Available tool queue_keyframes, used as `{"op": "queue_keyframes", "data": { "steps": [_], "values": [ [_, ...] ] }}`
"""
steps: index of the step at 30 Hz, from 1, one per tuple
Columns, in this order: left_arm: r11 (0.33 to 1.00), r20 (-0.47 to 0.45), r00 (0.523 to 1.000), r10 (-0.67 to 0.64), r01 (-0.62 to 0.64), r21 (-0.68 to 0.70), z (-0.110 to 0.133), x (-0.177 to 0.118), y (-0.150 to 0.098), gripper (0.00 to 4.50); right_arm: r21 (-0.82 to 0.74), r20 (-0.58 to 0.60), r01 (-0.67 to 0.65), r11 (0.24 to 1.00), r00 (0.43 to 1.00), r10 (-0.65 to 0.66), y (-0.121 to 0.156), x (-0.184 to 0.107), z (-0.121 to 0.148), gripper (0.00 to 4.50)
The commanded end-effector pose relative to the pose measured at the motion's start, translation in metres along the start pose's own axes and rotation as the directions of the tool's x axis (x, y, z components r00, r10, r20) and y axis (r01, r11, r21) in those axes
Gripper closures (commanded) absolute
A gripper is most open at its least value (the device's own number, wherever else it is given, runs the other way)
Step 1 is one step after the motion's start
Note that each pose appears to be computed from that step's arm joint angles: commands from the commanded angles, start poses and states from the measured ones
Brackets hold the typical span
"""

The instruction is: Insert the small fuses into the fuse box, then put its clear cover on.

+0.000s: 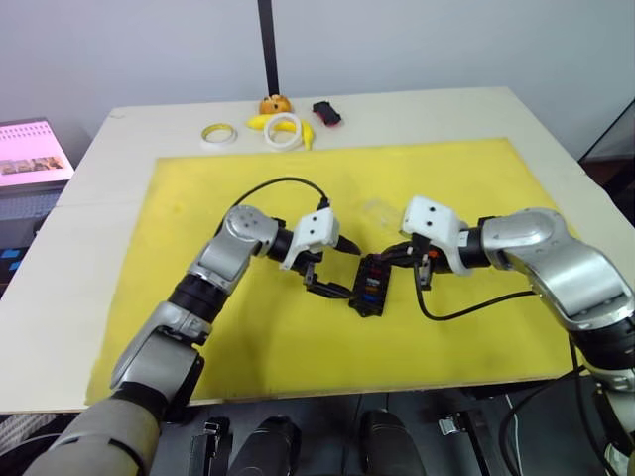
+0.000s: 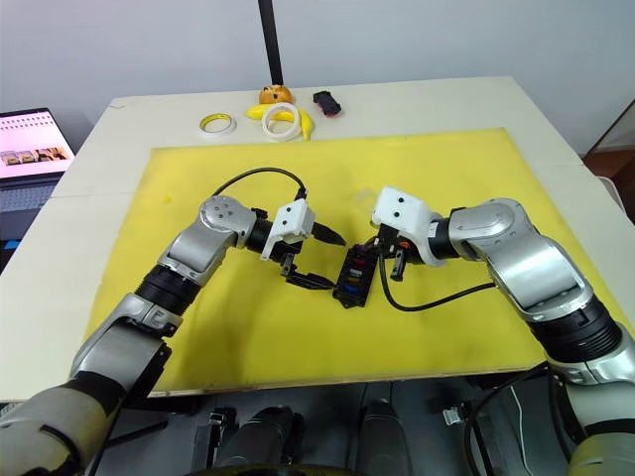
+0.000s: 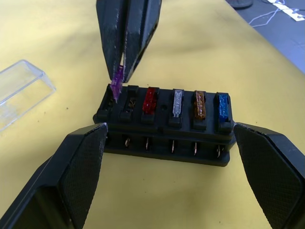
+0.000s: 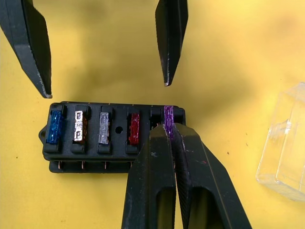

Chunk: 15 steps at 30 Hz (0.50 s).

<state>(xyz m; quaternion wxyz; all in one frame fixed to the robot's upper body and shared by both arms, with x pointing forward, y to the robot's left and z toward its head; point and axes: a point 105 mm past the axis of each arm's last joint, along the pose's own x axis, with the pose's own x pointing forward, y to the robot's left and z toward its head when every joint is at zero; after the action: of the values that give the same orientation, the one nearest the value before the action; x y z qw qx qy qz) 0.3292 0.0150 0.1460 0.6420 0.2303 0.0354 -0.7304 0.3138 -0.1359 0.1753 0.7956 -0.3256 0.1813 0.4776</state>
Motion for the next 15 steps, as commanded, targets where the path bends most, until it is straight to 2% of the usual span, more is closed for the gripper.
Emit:
{"op": "queue_keyframes", "data": {
  "steps": [1, 15],
  "values": [
    [0.999, 0.013, 1.000, 0.019, -0.019, 0.048, 0.0112, -0.0036, 0.0048, 0.09, -0.027, 0.013, 0.006, 1.000, 1.000, -0.006, -0.0003, -0.0012, 0.0051, 4.50],
    [0.998, 0.009, 1.000, 0.024, -0.025, 0.052, 0.0119, -0.0040, 0.0073, 0.09, -0.024, -0.004, -0.007, 1.000, 1.000, 0.007, 0.0028, 0.0019, 0.0010, 4.50]
  ]
}}
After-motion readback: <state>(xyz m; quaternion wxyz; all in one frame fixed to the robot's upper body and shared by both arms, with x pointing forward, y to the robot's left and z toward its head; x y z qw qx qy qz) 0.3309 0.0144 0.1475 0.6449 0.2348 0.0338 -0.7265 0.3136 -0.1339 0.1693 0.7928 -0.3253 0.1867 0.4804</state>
